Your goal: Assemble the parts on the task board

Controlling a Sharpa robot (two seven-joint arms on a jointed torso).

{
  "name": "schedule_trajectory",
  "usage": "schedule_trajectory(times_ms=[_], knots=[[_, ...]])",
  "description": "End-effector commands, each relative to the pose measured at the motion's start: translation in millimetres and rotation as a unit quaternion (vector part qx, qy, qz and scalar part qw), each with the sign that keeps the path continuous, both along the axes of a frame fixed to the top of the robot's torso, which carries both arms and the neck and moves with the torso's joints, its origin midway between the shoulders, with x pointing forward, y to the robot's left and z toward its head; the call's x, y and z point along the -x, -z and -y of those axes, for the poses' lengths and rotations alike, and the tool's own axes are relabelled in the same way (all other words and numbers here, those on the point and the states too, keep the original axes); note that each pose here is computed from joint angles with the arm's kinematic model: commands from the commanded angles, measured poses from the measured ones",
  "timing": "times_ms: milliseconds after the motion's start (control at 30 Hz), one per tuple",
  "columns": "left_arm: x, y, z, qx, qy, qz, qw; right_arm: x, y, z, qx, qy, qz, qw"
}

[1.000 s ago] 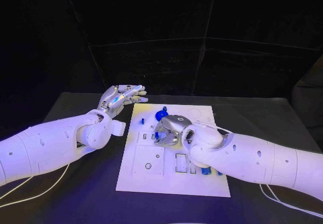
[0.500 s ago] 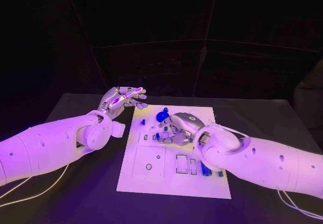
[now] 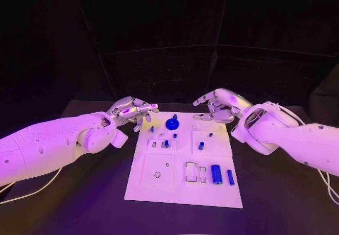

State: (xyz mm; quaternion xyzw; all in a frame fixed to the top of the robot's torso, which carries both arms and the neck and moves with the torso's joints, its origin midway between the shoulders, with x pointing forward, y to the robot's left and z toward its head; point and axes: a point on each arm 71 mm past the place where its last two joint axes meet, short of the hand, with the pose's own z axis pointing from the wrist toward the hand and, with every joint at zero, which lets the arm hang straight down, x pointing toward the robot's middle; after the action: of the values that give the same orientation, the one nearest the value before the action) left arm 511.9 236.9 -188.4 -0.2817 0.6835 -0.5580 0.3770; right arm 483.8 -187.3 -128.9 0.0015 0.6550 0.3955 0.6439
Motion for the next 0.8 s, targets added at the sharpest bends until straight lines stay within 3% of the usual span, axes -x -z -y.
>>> schedule_trajectory(times_ms=[33,233,400,567,800], knots=[[7.9,18.2,6.0,-0.209,0.079,-0.09,0.971,-5.0,-2.1,15.9,-0.043,0.012,-0.047,0.998],[5.1,18.0,14.6,-0.33,0.098,-0.116,0.931,-10.8,-4.1,34.4,-0.043,0.041,-0.057,0.997],[-2.0,19.2,29.6,-0.412,0.099,-0.125,0.897,-13.6,-3.4,39.8,-0.039,0.052,-0.066,0.996],[-9.1,20.3,45.3,-0.45,0.093,-0.135,0.878,-16.0,-1.7,40.3,-0.034,0.056,-0.074,0.995],[-14.6,21.0,65.2,-0.472,0.088,-0.138,0.866,-18.9,1.6,40.1,-0.02,0.062,-0.088,0.994]])
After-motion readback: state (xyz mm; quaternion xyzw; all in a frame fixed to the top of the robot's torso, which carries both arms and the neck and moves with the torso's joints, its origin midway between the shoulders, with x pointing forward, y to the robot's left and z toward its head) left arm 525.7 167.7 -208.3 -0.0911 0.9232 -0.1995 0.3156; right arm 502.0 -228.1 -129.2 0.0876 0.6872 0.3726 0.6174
